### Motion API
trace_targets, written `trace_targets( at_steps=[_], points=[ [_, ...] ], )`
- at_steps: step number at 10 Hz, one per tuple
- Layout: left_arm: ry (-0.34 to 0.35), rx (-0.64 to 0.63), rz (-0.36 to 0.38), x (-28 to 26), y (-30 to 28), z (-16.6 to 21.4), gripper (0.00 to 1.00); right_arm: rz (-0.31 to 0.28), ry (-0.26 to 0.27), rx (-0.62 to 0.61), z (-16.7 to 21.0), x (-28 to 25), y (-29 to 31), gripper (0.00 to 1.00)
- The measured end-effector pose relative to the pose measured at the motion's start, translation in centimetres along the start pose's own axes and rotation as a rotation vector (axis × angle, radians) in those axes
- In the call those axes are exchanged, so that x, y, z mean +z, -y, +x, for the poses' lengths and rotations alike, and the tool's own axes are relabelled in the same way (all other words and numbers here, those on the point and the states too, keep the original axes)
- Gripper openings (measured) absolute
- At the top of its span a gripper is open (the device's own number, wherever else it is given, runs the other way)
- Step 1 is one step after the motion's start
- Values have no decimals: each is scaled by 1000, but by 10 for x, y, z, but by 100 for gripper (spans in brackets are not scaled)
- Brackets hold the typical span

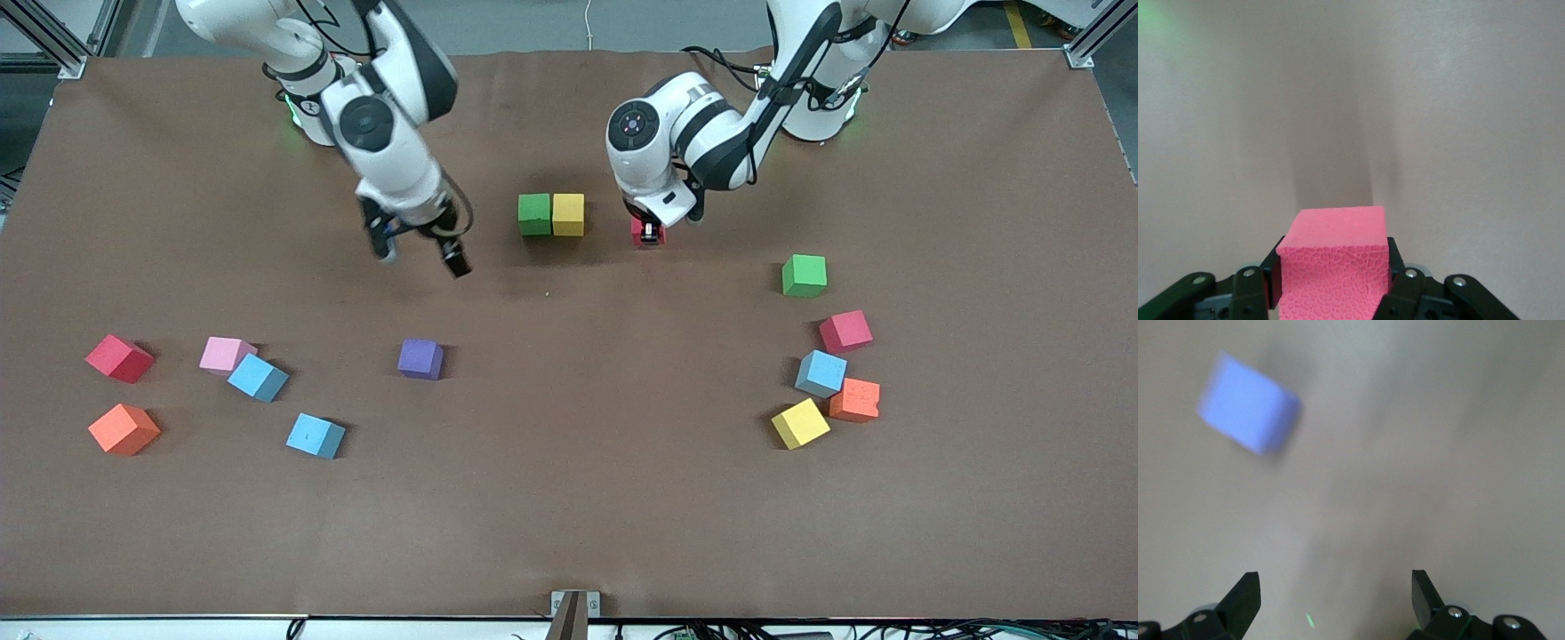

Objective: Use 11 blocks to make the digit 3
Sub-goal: 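Place the red cube beside yellow with the left gripper while the right reaches purple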

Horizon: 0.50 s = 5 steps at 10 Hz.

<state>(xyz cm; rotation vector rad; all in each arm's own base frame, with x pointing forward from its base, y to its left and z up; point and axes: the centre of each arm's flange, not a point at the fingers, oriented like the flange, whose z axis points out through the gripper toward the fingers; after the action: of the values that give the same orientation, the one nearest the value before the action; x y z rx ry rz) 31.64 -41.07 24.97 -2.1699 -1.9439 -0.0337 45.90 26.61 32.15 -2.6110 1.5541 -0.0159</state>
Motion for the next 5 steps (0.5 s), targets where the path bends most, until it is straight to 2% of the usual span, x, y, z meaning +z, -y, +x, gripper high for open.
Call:
trace_targets(
  at_steps=[2, 5],
  points=[
    [6, -6, -6, -5, 14, -1, 58, 12, -46, -235, 45, 21, 21, 100],
    [13, -26, -35, -9, 13, 5, 58, -16, -67, -603, 69, 54, 59, 100]
  ],
)
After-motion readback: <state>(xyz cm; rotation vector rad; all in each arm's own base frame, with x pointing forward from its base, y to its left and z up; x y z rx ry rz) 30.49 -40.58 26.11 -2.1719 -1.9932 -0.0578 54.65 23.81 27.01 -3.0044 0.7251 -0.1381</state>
